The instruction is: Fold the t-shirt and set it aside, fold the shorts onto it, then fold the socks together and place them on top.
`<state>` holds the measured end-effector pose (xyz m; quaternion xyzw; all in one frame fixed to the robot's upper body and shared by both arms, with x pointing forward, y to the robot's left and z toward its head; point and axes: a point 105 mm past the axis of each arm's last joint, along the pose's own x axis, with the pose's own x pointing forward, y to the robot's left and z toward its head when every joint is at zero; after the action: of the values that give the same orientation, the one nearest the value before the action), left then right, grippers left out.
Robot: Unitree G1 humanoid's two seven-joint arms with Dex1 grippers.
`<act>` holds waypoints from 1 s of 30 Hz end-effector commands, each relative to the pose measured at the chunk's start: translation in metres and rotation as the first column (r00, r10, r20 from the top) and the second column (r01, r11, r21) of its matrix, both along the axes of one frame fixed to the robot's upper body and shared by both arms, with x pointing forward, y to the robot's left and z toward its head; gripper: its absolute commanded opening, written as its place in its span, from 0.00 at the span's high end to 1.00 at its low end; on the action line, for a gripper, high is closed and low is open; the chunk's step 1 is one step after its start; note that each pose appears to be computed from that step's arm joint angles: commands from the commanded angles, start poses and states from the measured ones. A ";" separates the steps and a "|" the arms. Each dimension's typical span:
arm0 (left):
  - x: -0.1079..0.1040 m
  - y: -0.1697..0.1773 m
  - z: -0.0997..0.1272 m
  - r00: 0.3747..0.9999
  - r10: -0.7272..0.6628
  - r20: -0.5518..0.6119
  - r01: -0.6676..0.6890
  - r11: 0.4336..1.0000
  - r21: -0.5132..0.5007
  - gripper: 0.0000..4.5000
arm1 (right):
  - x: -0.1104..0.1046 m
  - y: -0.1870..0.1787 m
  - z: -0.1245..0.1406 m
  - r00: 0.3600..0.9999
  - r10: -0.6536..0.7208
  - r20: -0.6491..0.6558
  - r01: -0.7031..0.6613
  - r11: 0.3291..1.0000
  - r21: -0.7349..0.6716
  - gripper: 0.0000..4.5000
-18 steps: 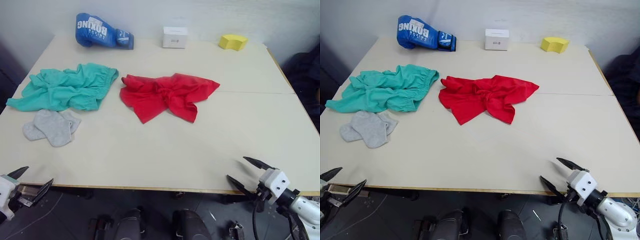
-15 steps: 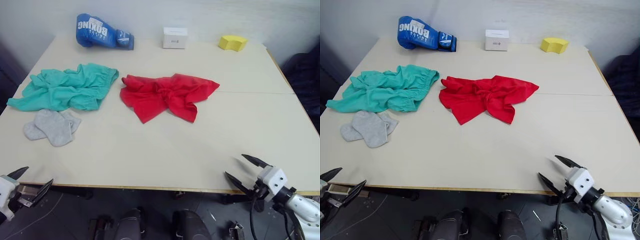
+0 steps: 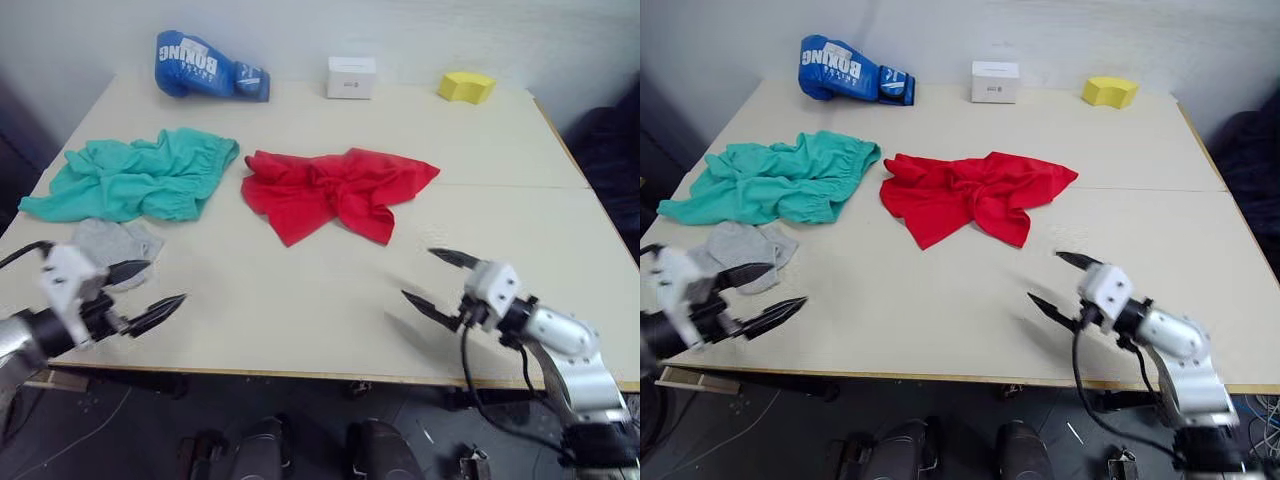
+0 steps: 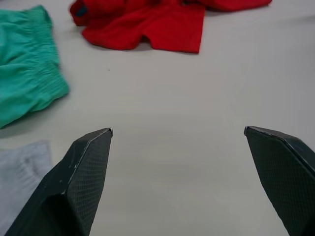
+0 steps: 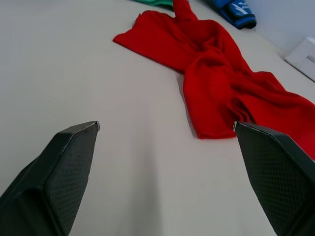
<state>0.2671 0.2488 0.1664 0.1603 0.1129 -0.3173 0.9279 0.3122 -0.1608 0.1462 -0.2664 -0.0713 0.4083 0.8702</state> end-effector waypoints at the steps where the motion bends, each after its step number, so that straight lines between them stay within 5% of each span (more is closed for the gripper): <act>1: 0.025 -0.015 0.000 0.999 -0.024 -0.036 0.028 0.992 0.119 0.00 | 0.030 0.015 0.013 0.999 -0.048 0.013 0.049 0.995 -0.082 0.01; 7: 0.083 -0.051 0.007 0.997 -0.075 -0.002 0.074 0.981 0.179 0.00 | 0.070 0.022 0.002 0.988 -0.107 -0.108 0.077 0.965 -0.250 0.01; 11: 0.114 -0.083 0.005 0.990 -0.142 0.010 0.137 0.966 0.220 0.00 | 0.097 0.021 0.005 0.985 -0.158 -0.075 0.129 0.944 -0.304 0.01; 18: 0.148 -0.110 -0.016 0.991 -0.124 -0.057 0.134 0.968 0.214 0.00 | 0.125 0.016 -0.003 0.968 -0.247 -0.054 0.213 0.912 -0.352 0.01; 21: 0.159 -0.112 -0.026 0.991 -0.112 -0.069 0.127 0.950 0.285 0.00 | 0.132 0.012 -0.003 0.960 -0.280 -0.029 0.250 0.896 -0.368 0.01; 24: 0.171 -0.116 -0.031 0.995 -0.087 -0.053 0.099 0.947 0.307 0.00 | 0.137 0.010 -0.002 0.954 -0.300 0.021 0.285 0.879 -0.382 0.14; 30: 0.183 -0.117 -0.043 0.997 -0.070 -0.010 0.068 0.916 0.396 0.00 | 0.138 0.016 -0.007 0.955 -0.290 0.058 0.289 0.875 -0.389 0.57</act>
<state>0.4498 0.1188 0.1449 0.3225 0.1352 -0.3440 0.8714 0.4482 -0.1381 0.1401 -0.4322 0.0504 0.2953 0.8506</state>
